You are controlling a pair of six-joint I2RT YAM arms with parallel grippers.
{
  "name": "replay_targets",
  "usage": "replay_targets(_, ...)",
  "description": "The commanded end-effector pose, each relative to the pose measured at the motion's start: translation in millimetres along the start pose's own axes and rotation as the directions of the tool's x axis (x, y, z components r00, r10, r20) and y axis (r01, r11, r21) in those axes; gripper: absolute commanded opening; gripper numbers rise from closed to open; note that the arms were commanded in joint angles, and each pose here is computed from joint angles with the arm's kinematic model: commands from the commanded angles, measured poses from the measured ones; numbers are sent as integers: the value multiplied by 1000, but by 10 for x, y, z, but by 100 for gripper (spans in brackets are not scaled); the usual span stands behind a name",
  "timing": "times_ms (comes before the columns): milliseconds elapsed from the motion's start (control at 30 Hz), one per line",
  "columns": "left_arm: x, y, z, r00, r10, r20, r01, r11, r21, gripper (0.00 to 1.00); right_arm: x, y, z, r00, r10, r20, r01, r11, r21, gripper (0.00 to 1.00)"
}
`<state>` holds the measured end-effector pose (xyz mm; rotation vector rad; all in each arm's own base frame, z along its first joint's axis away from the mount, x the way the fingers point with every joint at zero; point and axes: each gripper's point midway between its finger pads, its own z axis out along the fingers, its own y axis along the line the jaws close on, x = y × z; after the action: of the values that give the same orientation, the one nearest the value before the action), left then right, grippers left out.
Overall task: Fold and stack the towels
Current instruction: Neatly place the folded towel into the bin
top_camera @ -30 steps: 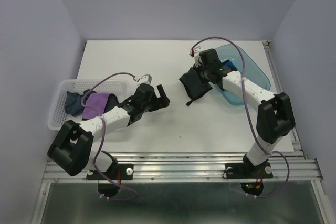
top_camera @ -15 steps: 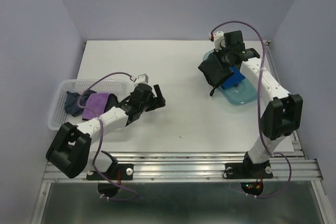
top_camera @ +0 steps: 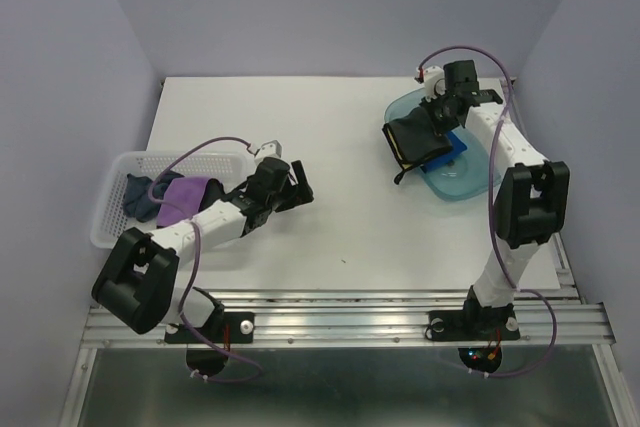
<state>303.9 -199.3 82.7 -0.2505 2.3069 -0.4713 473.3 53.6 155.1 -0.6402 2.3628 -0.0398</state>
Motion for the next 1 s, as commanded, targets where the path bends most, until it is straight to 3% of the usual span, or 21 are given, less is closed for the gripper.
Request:
replay_targets(0,-194,-85,-4,999,7,45,-7,1000,8,99,-58,-76,74,1000,-2,26,2,1000,-11,1)
replay_targets(567,-152,-45,95,1000,22,18,-22,1000,-20,99,41,-358,505,1000,-7,-1,7,996,87,1)
replay_targets(967,-136,-25,152,1000,26,4,-26,999,-36,99,65,-527,546,999,-42,-31,47,985,165,1)
